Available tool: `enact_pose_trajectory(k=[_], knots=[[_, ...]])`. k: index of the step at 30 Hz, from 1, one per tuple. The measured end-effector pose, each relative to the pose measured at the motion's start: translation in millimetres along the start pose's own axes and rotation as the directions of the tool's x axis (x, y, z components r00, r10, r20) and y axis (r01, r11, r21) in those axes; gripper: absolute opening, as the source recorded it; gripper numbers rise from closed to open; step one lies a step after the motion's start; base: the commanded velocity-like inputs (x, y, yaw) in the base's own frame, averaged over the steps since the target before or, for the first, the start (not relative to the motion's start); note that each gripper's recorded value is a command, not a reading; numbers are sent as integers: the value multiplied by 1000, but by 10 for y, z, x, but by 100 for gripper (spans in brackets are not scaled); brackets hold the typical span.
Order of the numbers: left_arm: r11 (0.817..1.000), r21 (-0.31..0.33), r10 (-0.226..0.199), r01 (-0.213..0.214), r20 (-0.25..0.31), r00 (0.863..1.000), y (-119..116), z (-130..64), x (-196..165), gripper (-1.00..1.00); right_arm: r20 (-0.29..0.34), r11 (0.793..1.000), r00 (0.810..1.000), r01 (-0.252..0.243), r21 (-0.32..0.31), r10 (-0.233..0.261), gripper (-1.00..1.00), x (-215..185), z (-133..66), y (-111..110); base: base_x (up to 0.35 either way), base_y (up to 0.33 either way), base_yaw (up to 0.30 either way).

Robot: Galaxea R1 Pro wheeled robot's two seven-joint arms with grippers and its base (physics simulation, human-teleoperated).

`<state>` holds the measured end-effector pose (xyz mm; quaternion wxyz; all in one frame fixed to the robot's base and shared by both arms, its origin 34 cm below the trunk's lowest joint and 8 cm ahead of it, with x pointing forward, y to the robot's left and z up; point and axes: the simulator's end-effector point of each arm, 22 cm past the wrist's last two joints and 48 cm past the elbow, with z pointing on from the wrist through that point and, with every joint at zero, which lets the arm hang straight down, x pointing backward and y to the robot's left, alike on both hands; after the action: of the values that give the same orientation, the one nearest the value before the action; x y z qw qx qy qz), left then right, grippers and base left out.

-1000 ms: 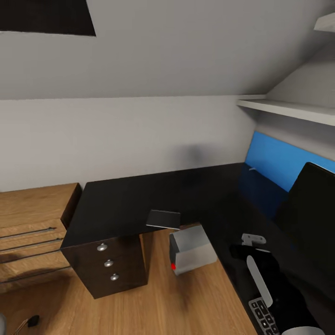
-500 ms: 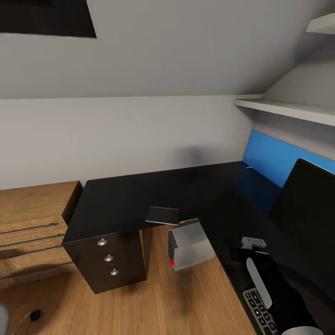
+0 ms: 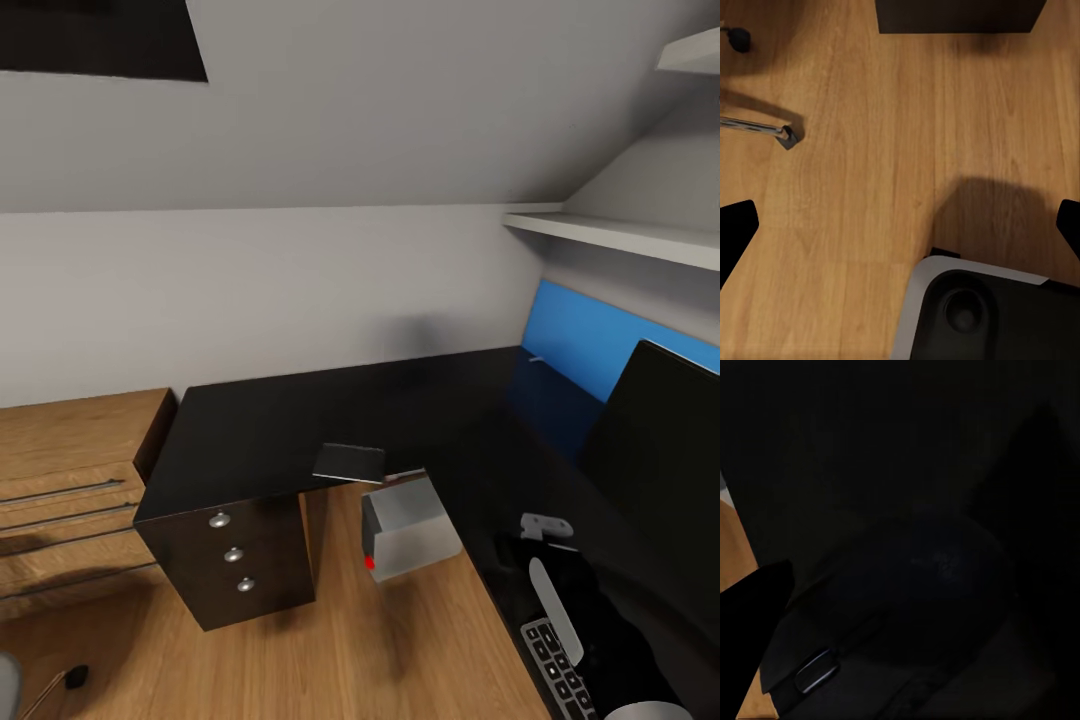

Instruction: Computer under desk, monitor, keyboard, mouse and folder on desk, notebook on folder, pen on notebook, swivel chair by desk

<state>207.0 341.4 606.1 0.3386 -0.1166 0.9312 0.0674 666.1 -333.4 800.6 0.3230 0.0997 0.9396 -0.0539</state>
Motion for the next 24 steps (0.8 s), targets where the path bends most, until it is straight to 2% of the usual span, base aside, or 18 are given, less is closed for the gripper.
enact_pose_trajectory(k=[24], knots=[[1000,1,0,0,0,1000,-3,0,0,100,-6,1000,1000,-3,-2,3,-100,25,11,1,-77,0,-6]])
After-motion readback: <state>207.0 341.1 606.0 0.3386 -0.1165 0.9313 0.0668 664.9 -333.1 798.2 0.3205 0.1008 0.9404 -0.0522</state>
